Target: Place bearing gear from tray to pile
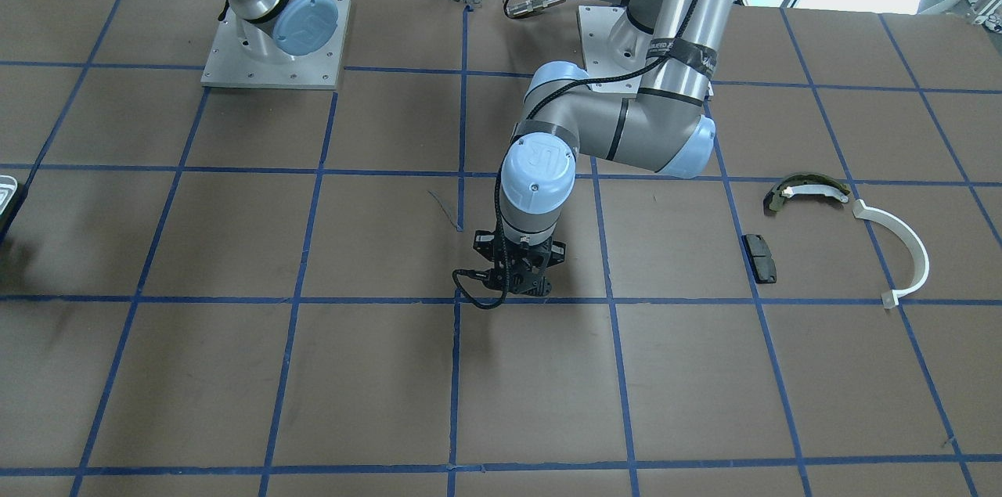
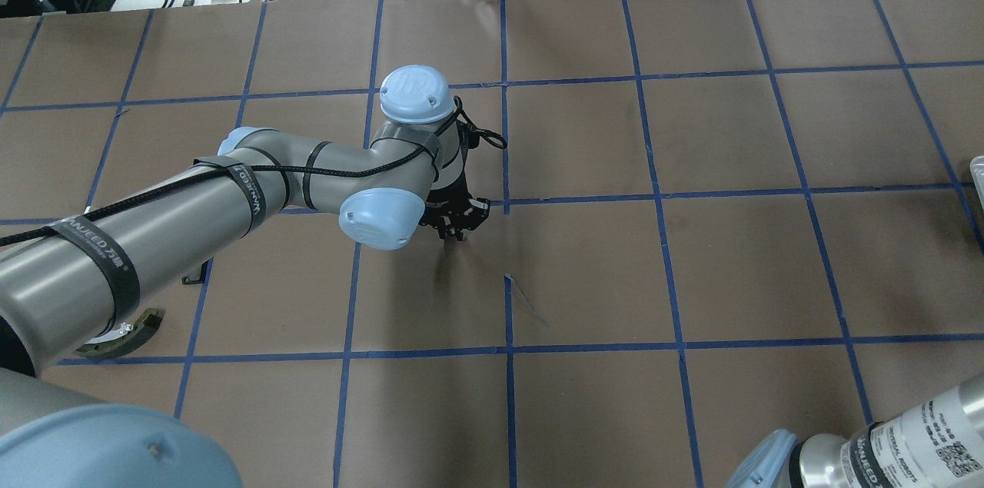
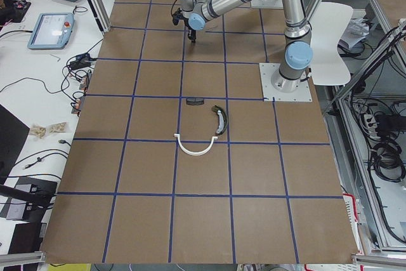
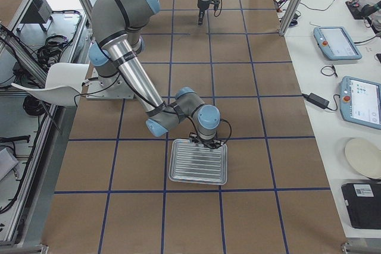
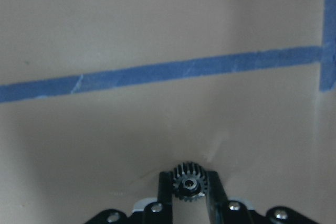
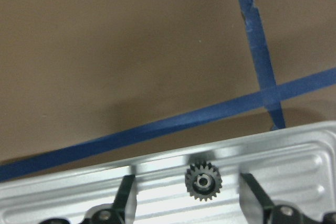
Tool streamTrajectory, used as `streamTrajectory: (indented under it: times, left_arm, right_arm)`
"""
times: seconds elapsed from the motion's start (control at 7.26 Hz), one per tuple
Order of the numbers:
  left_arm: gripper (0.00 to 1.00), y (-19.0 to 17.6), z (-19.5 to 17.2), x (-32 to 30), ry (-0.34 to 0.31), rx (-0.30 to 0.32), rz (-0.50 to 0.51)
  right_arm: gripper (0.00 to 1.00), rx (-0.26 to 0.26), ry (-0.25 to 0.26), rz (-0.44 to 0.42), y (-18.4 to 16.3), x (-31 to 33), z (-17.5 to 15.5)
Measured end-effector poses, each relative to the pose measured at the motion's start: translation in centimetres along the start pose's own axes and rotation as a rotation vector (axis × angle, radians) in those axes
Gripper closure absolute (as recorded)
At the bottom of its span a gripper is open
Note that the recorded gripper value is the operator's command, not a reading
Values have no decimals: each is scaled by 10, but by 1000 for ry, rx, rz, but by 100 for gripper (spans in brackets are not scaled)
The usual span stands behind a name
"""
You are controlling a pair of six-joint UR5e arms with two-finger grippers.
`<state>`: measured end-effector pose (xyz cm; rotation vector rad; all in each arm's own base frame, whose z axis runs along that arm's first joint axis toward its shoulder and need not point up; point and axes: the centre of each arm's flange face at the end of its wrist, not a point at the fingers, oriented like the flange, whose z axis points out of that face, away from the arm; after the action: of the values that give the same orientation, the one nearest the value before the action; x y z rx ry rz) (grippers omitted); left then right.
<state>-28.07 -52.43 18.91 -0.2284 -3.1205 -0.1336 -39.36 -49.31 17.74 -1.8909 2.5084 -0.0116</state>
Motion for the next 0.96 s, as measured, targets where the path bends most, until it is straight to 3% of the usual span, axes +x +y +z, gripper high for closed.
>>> streamTrajectory:
  times: [0.28,0.55,0.96]
  left_arm:
    - [100,-24,-37,-68,-12,12,-47]
    - [100,-34,-65,-169,-20,-4,-65]
    - [100,-18,-80,-299,-73,-35,-32]
  right_arm:
    - [63,16,-10,2,-2,0,1]
    - [99,15,-11,4,-1,0,0]
    - [100,-8,14,52,-5,4,-21]
